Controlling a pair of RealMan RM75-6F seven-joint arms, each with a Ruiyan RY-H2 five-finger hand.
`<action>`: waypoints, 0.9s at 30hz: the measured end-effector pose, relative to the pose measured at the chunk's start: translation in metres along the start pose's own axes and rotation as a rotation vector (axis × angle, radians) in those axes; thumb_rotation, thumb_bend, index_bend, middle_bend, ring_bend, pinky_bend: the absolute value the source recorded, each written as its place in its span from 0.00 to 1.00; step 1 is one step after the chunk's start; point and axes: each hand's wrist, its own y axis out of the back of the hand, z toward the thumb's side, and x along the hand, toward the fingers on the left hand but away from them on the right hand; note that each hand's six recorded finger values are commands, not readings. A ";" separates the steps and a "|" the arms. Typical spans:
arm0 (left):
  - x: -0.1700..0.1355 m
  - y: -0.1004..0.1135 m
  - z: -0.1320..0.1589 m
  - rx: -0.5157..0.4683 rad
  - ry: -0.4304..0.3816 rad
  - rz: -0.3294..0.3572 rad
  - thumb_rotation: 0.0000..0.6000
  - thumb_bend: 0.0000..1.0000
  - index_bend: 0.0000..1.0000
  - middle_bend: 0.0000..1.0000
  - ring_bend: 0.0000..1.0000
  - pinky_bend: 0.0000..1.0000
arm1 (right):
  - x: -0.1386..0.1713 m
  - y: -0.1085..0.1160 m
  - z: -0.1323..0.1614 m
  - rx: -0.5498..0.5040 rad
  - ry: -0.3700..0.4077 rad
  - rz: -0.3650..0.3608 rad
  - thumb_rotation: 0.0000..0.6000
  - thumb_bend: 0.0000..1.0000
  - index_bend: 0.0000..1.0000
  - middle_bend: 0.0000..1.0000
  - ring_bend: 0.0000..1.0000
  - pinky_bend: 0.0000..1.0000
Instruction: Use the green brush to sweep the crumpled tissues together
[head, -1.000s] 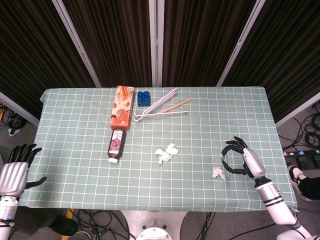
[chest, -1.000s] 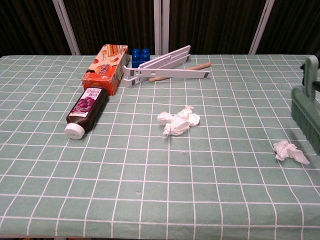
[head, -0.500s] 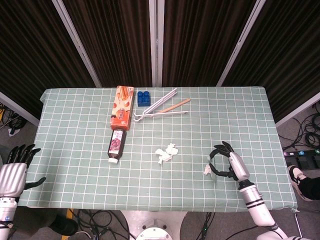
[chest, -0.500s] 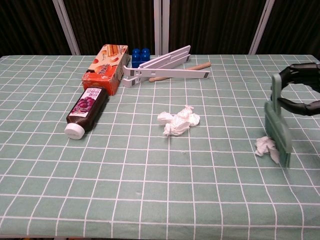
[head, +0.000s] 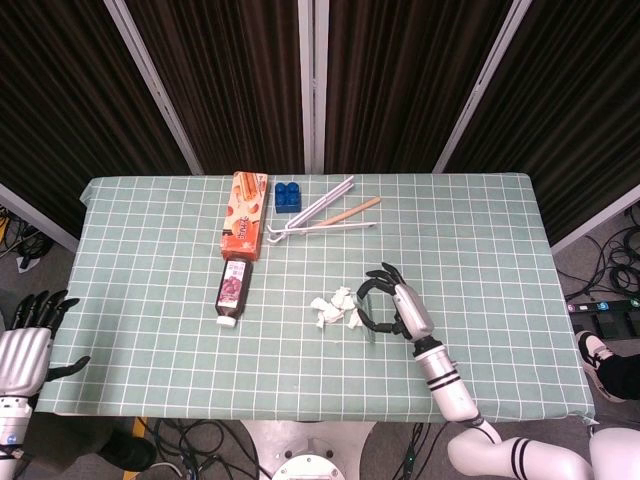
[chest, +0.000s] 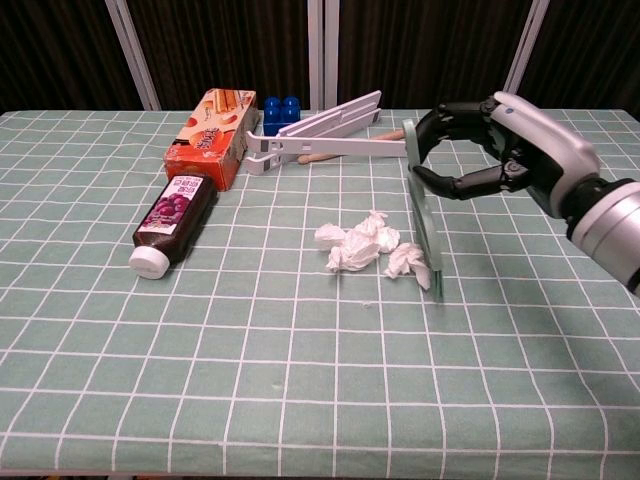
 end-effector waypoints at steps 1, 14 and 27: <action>0.000 0.000 0.000 -0.001 0.000 0.000 1.00 0.08 0.17 0.09 0.03 0.02 | -0.004 -0.004 0.003 -0.002 0.005 -0.001 1.00 0.42 0.64 0.51 0.18 0.00; 0.001 -0.002 -0.003 -0.010 -0.003 -0.001 1.00 0.08 0.17 0.09 0.03 0.02 | -0.009 -0.008 0.013 0.022 0.029 -0.007 1.00 0.42 0.64 0.51 0.18 0.00; 0.002 -0.002 0.001 -0.009 -0.017 0.004 1.00 0.08 0.17 0.09 0.03 0.02 | 0.016 0.112 -0.017 0.549 -0.050 0.011 1.00 0.42 0.56 0.46 0.16 0.00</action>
